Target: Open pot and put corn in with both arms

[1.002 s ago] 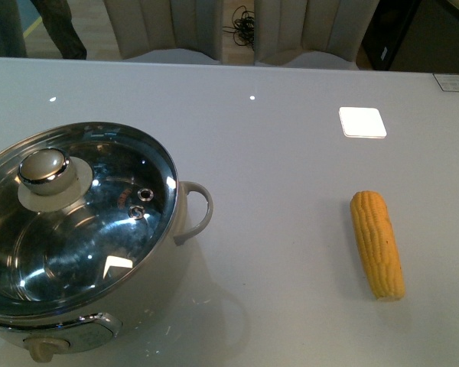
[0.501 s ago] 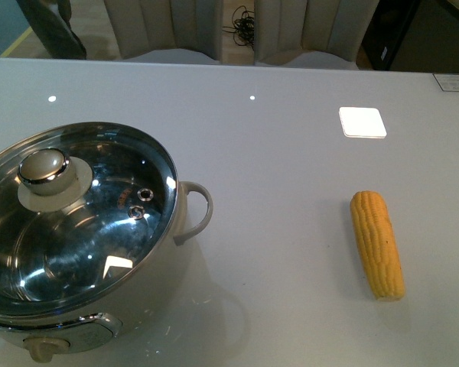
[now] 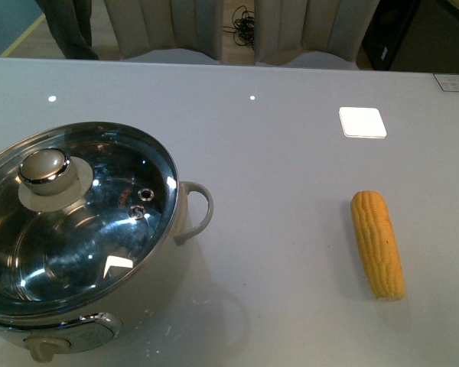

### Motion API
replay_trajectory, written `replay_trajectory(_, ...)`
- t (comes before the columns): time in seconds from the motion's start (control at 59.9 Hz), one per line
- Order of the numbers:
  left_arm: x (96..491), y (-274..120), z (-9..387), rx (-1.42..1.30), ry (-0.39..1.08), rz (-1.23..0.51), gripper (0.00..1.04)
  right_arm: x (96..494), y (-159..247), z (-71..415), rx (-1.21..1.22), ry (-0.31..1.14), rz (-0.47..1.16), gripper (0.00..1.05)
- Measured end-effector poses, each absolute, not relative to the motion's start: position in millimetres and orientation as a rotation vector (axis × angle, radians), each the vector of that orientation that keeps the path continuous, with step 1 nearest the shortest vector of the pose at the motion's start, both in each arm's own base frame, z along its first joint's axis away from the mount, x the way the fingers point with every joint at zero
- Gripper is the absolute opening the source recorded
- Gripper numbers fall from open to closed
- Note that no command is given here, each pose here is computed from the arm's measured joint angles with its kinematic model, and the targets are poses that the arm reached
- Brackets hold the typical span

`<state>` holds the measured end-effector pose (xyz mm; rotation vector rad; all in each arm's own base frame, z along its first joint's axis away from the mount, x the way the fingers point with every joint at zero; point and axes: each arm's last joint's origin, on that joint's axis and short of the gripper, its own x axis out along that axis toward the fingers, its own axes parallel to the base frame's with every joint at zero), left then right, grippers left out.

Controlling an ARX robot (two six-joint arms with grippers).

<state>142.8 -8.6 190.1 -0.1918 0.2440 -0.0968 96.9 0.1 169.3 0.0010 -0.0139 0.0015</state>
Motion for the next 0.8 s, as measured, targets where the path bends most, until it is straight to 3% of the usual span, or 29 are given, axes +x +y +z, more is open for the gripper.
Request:
replay_trajectory(0.184, 183.5, -18.6, 185.0, -0.173, 0.257, -0.124, 0.98, 96.9, 0.1, 169.3, 0.001, -0.014, 0.002, 0.96)
replay_trajectory(0.351, 214.2, -28.9, 157.3, -0.115, 0.315, -0.136, 0.98, 96.9, 0.1, 169.3, 0.001, -0.014, 0.002, 0.96)
replay_trajectory(0.801, 244.2, -52.9, 91.5, 0.001, 0.424, -0.162, 0.98, 96.9, 0.1, 169.3, 0.001, -0.014, 0.002, 0.96)
